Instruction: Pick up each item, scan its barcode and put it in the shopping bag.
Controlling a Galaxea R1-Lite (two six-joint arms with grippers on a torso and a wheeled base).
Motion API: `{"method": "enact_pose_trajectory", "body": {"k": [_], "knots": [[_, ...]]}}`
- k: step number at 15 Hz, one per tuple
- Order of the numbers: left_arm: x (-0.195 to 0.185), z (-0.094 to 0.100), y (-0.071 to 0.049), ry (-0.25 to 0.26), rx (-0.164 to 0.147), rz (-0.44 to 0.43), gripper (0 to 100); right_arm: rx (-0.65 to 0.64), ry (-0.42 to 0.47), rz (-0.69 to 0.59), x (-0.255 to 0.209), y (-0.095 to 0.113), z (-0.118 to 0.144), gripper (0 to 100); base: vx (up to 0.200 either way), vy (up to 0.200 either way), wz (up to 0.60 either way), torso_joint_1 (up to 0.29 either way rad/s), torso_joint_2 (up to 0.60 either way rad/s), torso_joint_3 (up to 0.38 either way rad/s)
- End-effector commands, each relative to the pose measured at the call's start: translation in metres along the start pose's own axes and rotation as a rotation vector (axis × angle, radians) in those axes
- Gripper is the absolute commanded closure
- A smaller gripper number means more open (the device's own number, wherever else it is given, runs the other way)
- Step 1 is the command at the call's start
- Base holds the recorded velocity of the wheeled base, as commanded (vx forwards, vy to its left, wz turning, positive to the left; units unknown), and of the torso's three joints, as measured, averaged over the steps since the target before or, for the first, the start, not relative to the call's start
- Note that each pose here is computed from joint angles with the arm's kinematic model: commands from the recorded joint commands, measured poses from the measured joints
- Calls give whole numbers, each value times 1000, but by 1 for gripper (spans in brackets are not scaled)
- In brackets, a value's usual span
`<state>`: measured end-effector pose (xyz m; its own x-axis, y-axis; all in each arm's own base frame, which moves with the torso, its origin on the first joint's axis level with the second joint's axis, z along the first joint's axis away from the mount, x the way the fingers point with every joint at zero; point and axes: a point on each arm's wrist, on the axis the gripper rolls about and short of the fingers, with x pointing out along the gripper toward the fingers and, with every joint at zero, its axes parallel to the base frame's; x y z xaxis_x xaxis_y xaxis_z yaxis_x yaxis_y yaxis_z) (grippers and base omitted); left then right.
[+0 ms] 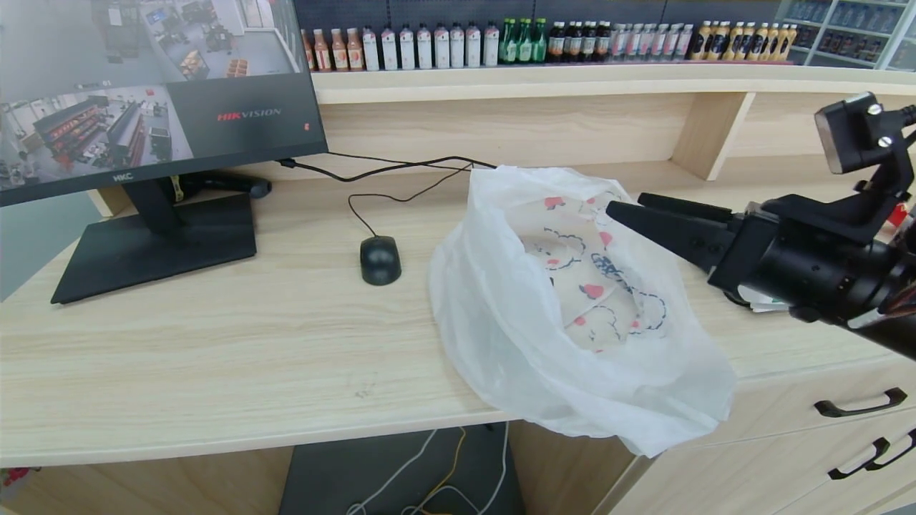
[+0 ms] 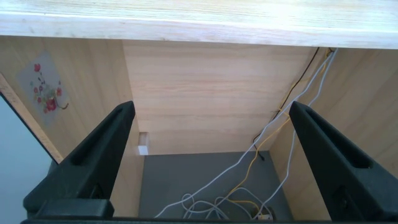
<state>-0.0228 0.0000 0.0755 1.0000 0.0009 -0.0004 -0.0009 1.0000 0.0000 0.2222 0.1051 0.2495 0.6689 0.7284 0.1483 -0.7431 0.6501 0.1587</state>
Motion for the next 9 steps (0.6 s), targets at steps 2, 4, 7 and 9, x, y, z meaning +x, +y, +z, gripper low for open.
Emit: {"method": "enact_pose_trajectory", "body": {"k": [2,4,7,9], "knots": [[0,0,0,0,0,1,0,-111,-24,-29,-32,16,2,0,0,0,0,0,0,0],[0,0,0,0,0,1,0,-276,-33,-43,-43,21,2,0,0,0,0,0,0,0],[0,0,0,0,0,1,0,-364,-13,-127,-53,21,-7,0,0,0,0,0,0,0],[0,0,0,0,0,1,0,-396,-99,-163,-51,19,2,0,0,0,0,0,0,0]]}}
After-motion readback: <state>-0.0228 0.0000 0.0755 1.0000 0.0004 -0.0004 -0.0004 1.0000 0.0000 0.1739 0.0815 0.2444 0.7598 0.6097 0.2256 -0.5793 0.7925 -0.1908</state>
